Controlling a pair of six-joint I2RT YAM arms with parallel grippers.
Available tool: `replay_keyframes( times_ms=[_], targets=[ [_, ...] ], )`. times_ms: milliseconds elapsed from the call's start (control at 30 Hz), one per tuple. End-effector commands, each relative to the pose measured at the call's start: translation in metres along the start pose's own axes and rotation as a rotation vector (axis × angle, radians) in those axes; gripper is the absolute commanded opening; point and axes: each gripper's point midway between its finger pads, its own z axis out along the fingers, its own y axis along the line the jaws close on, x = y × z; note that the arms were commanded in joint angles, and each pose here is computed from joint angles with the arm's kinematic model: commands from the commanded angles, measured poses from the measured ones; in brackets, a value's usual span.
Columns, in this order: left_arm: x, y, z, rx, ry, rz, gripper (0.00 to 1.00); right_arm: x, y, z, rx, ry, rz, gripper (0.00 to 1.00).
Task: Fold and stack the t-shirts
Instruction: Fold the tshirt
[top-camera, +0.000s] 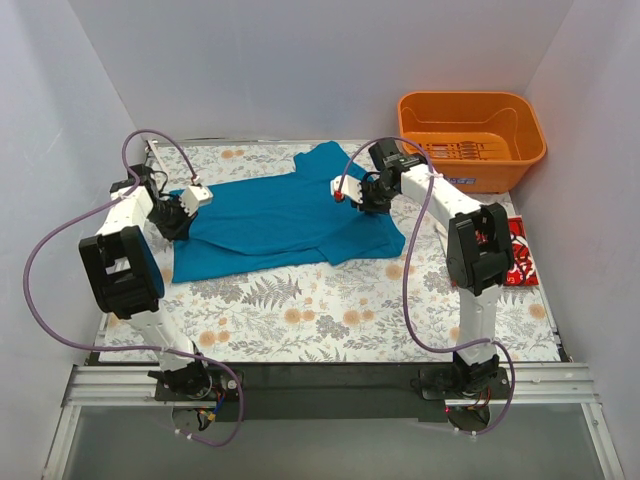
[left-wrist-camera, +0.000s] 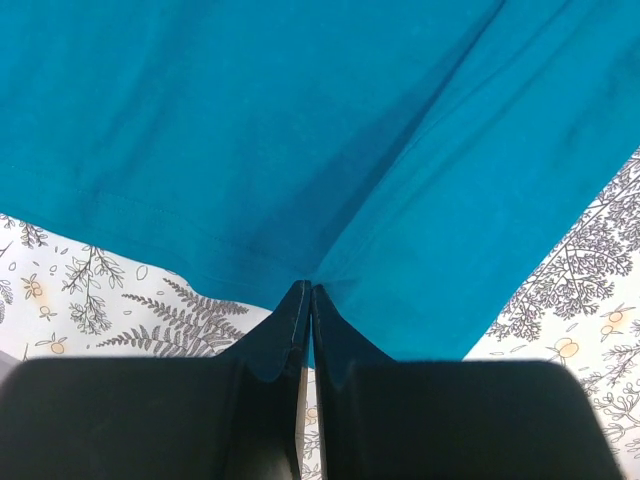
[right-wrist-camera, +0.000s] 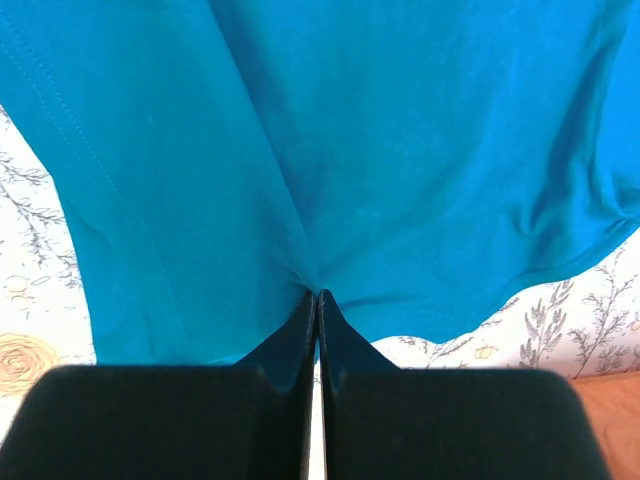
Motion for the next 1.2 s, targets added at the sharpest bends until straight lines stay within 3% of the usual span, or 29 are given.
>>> replay_keyframes(
  times_ms=[0, 300, 733, 767, 800, 833, 900, 1033, 1167],
  targets=[
    [-0.009, 0.016, -0.008, -0.047, -0.007, 0.019, 0.00, -0.006, -0.016, -0.008, 0.022, -0.024, -0.042, 0.01],
    [0.006, 0.010, -0.003, -0.032, 0.044, 0.003, 0.00, -0.007, -0.032, -0.002, 0.032, -0.027, -0.074, 0.01],
    [0.002, 0.032, 0.019, -0.056, 0.042, 0.002, 0.00, -0.002, -0.039, 0.011, 0.026, -0.014, -0.062, 0.01],
    [0.003, 0.033, 0.020, -0.057, 0.043, -0.007, 0.00, -0.002, -0.041, 0.010, 0.033, -0.012, -0.052, 0.13],
    [0.001, 0.035, 0.019, -0.065, 0.042, -0.013, 0.07, -0.001, -0.043, 0.011, 0.035, -0.009, -0.038, 0.23],
    [0.003, 0.035, 0.020, -0.063, 0.046, -0.050, 0.11, -0.001, -0.044, 0.009, 0.041, -0.010, -0.004, 0.42],
    [0.004, 0.038, 0.015, -0.079, 0.053, -0.113, 0.19, -0.002, -0.053, -0.001, 0.074, -0.010, 0.031, 0.53],
    [0.001, 0.028, -0.006, -0.056, 0.002, -0.307, 0.29, 0.008, -0.047, -0.025, 0.071, -0.012, 0.192, 0.58],
    [0.004, 0.000, -0.022, 0.005, -0.024, -0.477, 0.40, 0.022, 0.002, -0.040, -0.058, -0.001, 0.474, 0.57]
  ],
)
